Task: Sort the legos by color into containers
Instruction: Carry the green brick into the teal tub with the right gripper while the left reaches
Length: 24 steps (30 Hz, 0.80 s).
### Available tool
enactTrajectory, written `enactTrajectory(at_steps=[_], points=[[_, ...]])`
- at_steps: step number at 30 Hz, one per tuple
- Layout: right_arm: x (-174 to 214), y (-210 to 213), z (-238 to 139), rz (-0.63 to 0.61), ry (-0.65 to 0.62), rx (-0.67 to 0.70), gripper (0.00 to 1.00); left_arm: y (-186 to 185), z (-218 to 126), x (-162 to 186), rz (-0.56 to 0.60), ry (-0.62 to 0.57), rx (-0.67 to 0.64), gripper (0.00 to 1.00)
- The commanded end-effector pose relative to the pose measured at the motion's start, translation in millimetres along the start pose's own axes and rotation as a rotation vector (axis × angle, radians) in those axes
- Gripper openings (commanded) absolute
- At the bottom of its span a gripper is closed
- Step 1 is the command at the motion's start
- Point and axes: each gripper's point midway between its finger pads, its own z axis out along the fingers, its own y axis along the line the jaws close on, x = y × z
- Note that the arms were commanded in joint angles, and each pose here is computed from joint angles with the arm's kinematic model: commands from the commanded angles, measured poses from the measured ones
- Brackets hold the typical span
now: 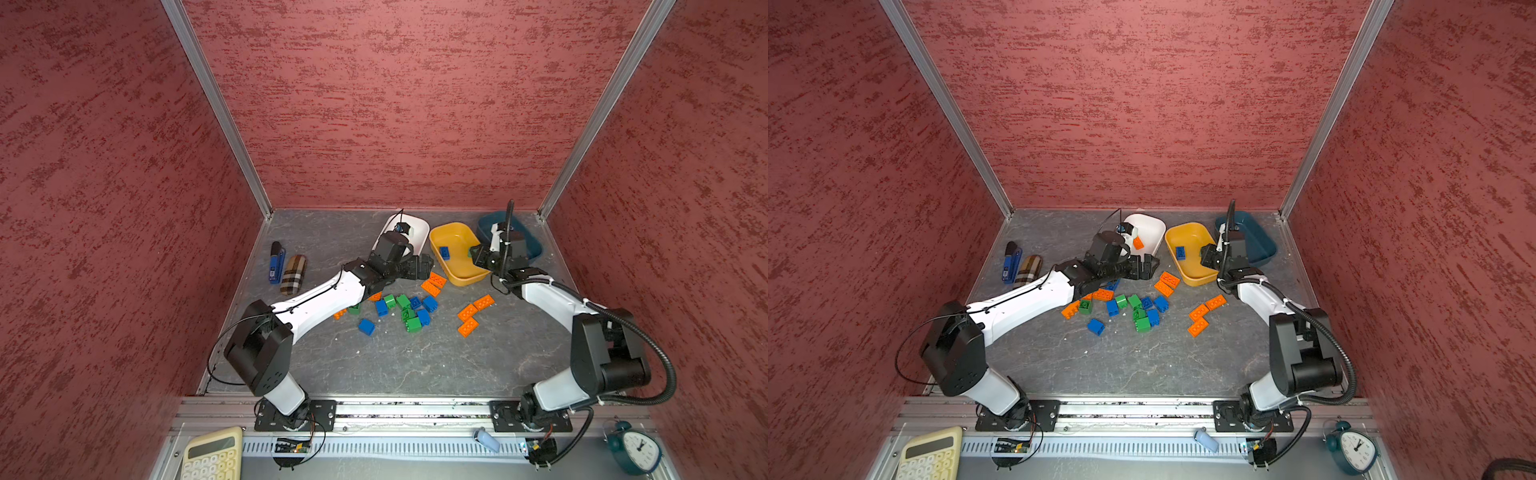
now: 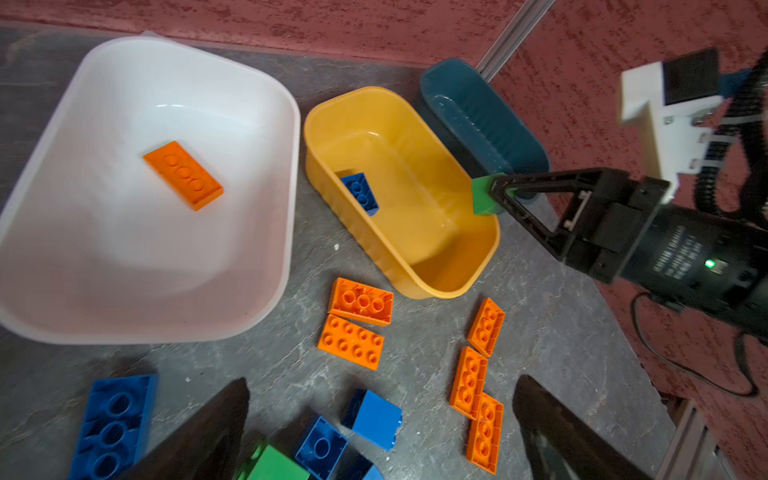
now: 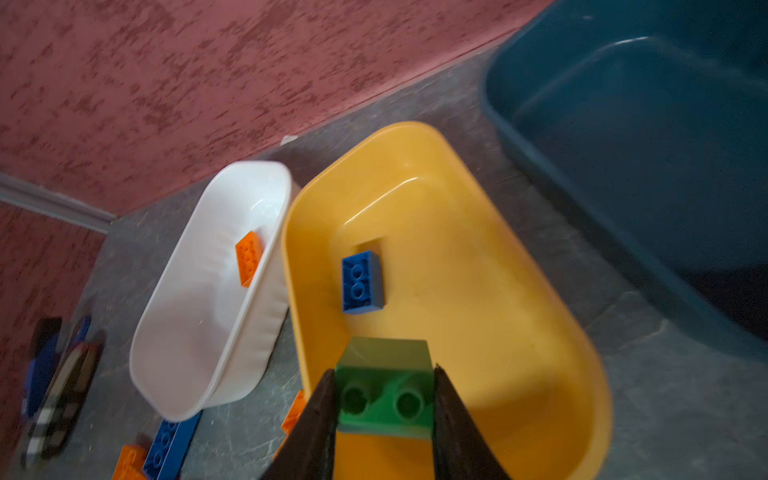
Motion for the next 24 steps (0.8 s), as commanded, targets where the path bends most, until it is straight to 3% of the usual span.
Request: enactTrajectory(at_steps=[1, 6, 13, 21, 24], points=[[-40, -15, -2, 0.039, -0.085, 0.006, 0.26, -14, 6, -9, 0.045, -0.042, 0.036, 0.99], [-69, -71, 14, 0.021, -0.099, 0.171, 0.26, -19, 5, -7, 0.045, -0.041, 0.033, 1.00], [-94, -114, 44, -0.015, -0.067, 0.321, 0.28, -9, 7, 2, -0.011, -0.001, -0.019, 0.99], [-106, -140, 66, -0.072, -0.037, 0.451, 0.28, 11, 5, 10, -0.037, 0.009, -0.114, 1.00], [-107, -141, 67, -0.075, -0.028, 0.463, 0.37, 15, 3, 13, -0.038, 0.015, -0.135, 0.99]])
